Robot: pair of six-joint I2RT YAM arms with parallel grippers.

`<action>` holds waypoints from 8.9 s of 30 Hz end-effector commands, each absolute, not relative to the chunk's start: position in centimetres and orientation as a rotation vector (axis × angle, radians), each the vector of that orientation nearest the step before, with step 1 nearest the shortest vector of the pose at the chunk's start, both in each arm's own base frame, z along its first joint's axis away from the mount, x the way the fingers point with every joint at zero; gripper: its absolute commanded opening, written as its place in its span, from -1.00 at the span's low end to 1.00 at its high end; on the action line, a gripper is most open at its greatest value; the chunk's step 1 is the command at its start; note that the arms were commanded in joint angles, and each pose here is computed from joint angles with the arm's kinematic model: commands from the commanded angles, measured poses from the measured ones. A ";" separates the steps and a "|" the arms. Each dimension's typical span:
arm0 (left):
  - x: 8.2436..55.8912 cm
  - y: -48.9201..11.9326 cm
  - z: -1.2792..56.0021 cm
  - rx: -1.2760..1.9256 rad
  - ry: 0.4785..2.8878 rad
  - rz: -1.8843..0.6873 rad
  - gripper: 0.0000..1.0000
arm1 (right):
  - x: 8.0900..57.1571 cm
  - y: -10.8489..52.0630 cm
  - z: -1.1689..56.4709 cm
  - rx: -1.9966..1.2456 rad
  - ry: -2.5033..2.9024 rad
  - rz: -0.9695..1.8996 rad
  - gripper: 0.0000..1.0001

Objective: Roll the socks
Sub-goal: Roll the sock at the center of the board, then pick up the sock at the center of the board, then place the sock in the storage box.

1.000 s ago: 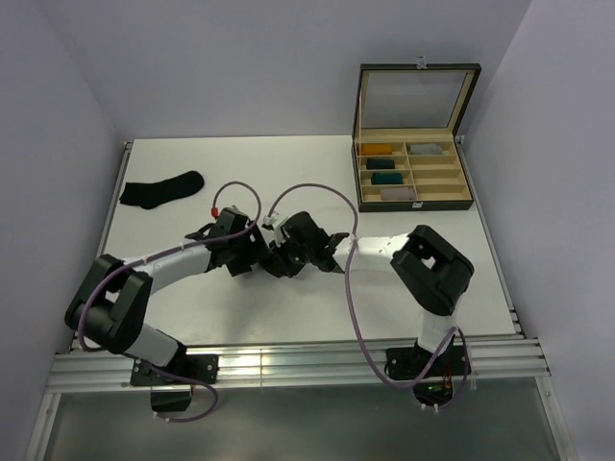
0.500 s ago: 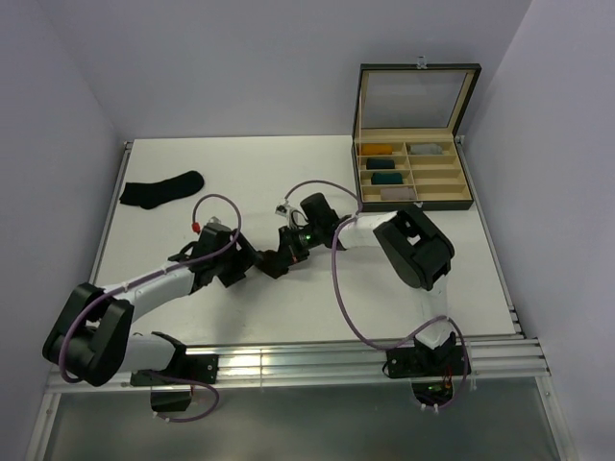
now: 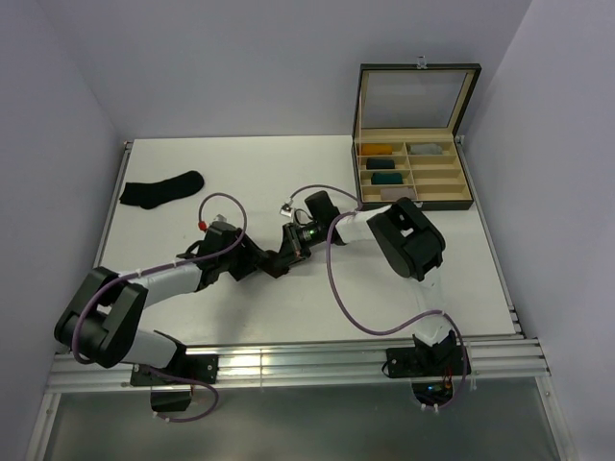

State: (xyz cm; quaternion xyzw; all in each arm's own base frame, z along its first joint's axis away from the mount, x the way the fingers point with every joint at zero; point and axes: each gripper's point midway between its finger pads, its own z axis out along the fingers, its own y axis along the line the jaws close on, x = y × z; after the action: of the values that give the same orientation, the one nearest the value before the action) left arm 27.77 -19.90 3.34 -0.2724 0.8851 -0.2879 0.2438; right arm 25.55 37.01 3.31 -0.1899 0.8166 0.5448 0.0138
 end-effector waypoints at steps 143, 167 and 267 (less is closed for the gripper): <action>28.6 -20.0 -0.7 -0.702 2.470 -0.575 -0.99 | 28.9 32.3 -0.7 -0.213 2.688 1.346 -0.68; 27.6 -19.4 -0.6 -0.517 2.739 -0.301 -0.99 | 27.9 35.8 9.3 -0.878 1.898 0.292 0.39; 29.5 2.6 20.3 -0.742 1.962 -0.090 0.99 | 50.0 -4.2 16.3 1.012 2.126 -0.151 -1.00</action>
State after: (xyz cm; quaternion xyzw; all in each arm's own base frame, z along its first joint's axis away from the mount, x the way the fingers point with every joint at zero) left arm 29.59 1.76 20.10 -0.3103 0.8143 -0.0606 0.4869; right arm 48.71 -4.31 15.12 0.3749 0.8408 -0.0922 0.3795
